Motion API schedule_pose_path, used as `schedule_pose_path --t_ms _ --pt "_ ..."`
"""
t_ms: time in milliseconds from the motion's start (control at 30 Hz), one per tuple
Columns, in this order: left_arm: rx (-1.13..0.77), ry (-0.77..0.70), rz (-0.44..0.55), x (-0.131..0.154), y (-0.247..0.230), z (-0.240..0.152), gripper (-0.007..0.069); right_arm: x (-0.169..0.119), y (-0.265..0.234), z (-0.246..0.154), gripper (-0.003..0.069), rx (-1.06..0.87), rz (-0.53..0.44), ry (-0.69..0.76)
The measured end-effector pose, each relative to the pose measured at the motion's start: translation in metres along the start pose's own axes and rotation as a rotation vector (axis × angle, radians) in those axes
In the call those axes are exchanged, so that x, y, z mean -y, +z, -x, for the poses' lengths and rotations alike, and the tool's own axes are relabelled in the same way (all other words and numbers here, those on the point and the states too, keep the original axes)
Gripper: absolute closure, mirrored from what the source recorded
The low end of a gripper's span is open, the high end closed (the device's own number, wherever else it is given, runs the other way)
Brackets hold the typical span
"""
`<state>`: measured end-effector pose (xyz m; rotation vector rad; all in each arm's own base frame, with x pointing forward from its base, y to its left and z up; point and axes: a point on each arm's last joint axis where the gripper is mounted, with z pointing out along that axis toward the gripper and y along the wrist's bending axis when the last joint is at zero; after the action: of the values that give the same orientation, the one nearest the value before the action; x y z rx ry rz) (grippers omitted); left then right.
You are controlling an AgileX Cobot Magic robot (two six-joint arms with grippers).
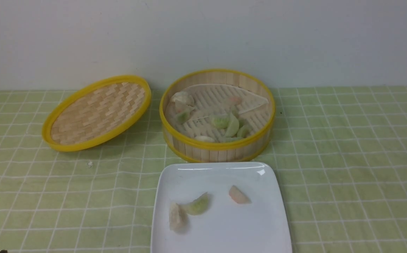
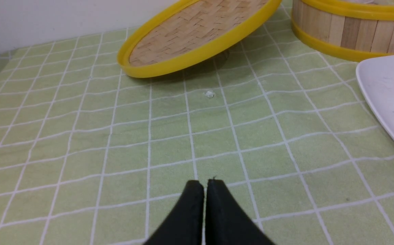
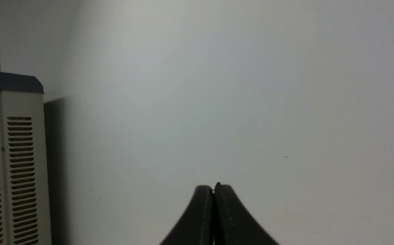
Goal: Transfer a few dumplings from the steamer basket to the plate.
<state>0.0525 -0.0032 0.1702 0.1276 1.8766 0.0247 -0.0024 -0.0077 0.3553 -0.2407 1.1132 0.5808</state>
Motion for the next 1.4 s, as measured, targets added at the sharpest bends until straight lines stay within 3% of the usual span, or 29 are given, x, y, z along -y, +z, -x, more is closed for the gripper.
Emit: schedule_pose_path --t_ms 567,767,1167,1300,1400 --pt "0.0 -0.001 0.0 0.0 0.0 0.0 0.0631 0.0 0.0 -0.001 0.0673 0.002 0.003 0.009" --pt "0.0 -0.001 0.0 0.0 0.0 0.0 0.0631 -0.003 0.004 -0.019 0.0673 0.0 0.045 0.049" --pt "-0.001 -0.001 0.0 0.0 0.0 0.0 0.0631 -0.001 0.005 -0.053 0.0673 -0.125 0.052 -0.067" --pt "-0.001 -0.001 0.0 0.0 0.0 0.0 0.0631 0.003 0.004 -0.077 0.0673 -0.244 -0.024 -0.115" --pt "-0.002 -0.001 0.0 0.0 0.0 0.0 0.0631 0.013 -0.001 -0.109 0.0673 -0.391 -0.179 -0.156"
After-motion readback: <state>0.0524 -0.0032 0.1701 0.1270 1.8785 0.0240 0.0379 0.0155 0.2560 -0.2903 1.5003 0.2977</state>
